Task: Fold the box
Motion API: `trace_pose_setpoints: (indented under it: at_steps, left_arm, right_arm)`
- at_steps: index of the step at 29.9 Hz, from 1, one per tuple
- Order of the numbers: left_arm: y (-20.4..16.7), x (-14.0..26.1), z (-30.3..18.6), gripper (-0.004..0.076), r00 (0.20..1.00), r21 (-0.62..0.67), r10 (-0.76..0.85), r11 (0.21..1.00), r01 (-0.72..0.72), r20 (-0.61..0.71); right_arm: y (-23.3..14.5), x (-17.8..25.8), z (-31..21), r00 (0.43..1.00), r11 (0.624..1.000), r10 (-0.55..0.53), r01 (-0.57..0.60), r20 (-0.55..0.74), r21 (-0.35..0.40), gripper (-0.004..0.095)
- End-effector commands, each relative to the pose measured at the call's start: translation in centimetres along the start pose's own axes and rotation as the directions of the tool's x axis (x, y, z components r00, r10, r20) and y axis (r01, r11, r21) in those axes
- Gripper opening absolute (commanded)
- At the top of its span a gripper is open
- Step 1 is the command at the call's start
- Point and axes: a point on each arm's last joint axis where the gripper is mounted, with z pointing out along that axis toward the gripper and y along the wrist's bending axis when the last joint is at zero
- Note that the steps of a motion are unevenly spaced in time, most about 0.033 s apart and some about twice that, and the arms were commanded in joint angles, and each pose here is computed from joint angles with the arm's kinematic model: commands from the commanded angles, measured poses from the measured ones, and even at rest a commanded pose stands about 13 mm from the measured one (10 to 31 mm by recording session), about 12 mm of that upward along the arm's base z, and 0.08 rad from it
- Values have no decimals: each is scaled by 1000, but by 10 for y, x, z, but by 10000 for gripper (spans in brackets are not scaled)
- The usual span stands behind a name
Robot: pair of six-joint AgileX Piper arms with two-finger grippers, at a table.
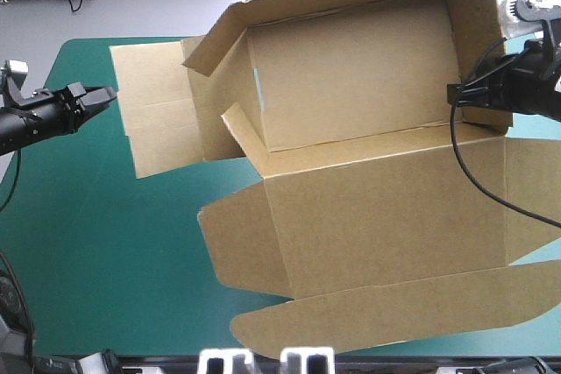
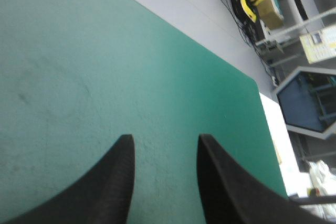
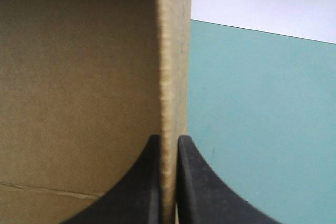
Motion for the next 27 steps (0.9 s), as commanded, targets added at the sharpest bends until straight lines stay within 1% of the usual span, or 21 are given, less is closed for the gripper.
trace_pose_setpoints:
  at_steps: [1, 7, 11, 14, 20, 25, 27]
  left_arm:
    - [-25, 0, -7, 275, 999, 153, 13, 988, -7, -34]
    - [-42, 8, 7, 275, 996, 199, 12, 980, 6, -90]
    - [-60, 18, 19, 275, 989, 243, 54, 970, -19, -138]
    - [-71, 21, 19, 275, 987, 262, 82, 964, -42, -142]
    - [-82, 21, 12, 275, 990, 293, 93, 954, -58, -106]
    - [-90, 25, 14, 275, 987, 313, 109, 947, -67, -118]
    - [-93, 27, 17, 275, 985, 324, 115, 944, -68, -128]
  right_arm:
    - [8, -11, -16, 991, 995, 46, -35, 128, -89, -17]
    - [12, -13, 0, 995, 989, 41, -28, 88, -142, -17]
    - [12, -15, 20, 998, 988, 47, -40, 44, -152, -17]
    - [12, -16, 35, 999, 987, 48, -46, 12, -151, -17]
    - [12, -18, 62, 998, 986, 55, -60, -32, -155, -17]
    - [16, -22, 78, 996, 975, 78, -83, -30, -208, -17]
    - [16, -22, 85, 996, 973, 80, -87, -39, -215, -17]
